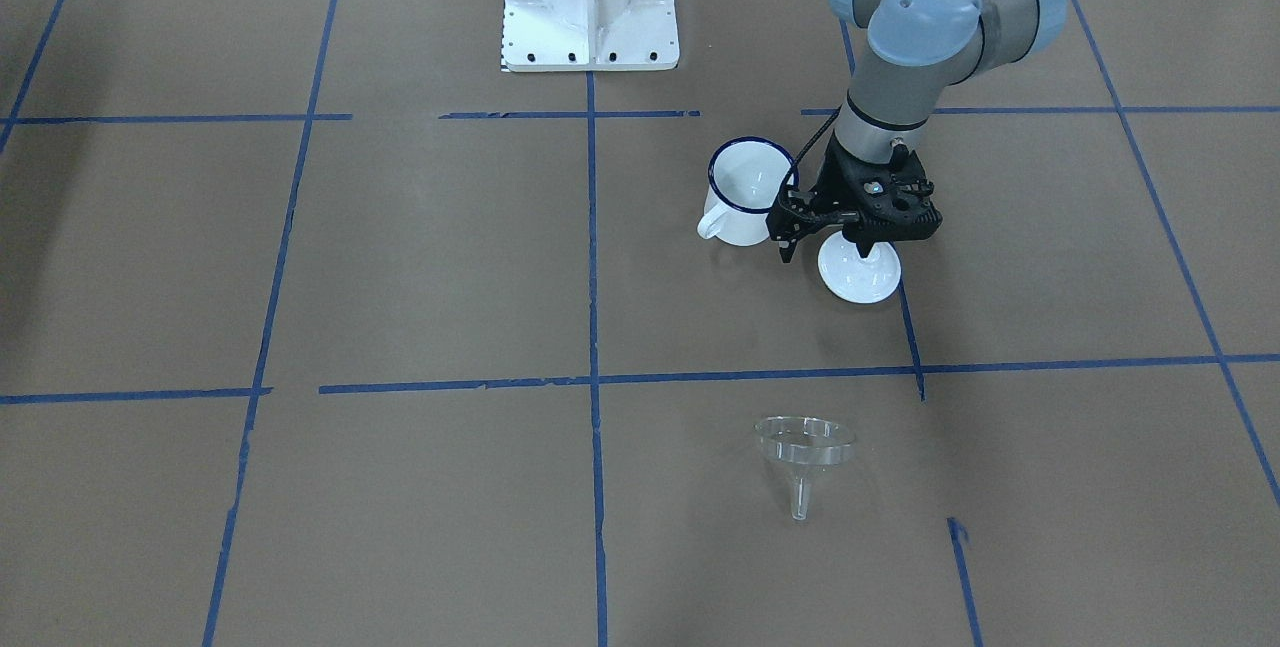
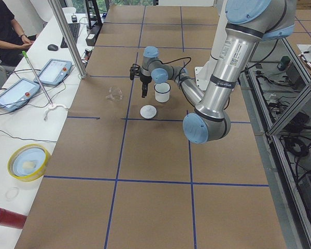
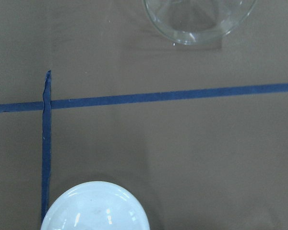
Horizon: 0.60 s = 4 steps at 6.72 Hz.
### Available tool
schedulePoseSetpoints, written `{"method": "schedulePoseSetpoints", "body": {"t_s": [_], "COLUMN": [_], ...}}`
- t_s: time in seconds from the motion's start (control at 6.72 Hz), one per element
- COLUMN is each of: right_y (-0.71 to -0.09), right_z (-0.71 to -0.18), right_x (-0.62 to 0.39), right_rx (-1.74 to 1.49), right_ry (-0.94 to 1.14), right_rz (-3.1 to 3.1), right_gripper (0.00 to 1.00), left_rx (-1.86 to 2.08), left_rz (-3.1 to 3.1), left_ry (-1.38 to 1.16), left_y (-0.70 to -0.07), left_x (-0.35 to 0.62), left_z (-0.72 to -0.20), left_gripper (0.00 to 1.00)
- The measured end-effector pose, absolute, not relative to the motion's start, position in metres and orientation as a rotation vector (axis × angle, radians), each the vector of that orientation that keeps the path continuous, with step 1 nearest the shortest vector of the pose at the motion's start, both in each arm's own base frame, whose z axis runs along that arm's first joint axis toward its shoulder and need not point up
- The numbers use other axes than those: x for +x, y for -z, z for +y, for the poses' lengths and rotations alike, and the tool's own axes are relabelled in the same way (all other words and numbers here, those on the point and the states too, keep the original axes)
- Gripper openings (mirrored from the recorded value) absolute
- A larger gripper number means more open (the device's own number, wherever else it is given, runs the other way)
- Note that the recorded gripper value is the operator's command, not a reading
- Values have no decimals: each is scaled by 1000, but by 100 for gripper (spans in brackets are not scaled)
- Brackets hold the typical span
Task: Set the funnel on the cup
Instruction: 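Release the lid and move the left gripper to the glass funnel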
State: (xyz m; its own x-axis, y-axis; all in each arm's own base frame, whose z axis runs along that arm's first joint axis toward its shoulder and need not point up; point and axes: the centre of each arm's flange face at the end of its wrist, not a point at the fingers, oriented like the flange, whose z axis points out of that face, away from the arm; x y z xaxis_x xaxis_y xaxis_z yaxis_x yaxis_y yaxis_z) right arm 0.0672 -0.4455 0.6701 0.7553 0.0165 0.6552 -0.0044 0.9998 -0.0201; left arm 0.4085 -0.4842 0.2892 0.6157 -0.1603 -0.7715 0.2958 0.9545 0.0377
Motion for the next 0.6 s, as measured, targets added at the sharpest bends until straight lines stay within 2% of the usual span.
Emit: {"method": "schedulePoseSetpoints", "body": {"t_s": [0.3, 0.6], "right_y": [-670, -670], "right_z": [-446, -446], "right_x": [67, 67], "right_rx": [-18, -17], "right_ry": [-11, -11], "right_rz": [-715, -715], "right_gripper": [100, 100], "left_rx": [196, 252], "left_rz": [970, 1051], "left_ry": [578, 808], "left_y": [-266, -275], "left_x": [425, 445], "left_z": [-522, -560], "left_gripper": [100, 100]}}
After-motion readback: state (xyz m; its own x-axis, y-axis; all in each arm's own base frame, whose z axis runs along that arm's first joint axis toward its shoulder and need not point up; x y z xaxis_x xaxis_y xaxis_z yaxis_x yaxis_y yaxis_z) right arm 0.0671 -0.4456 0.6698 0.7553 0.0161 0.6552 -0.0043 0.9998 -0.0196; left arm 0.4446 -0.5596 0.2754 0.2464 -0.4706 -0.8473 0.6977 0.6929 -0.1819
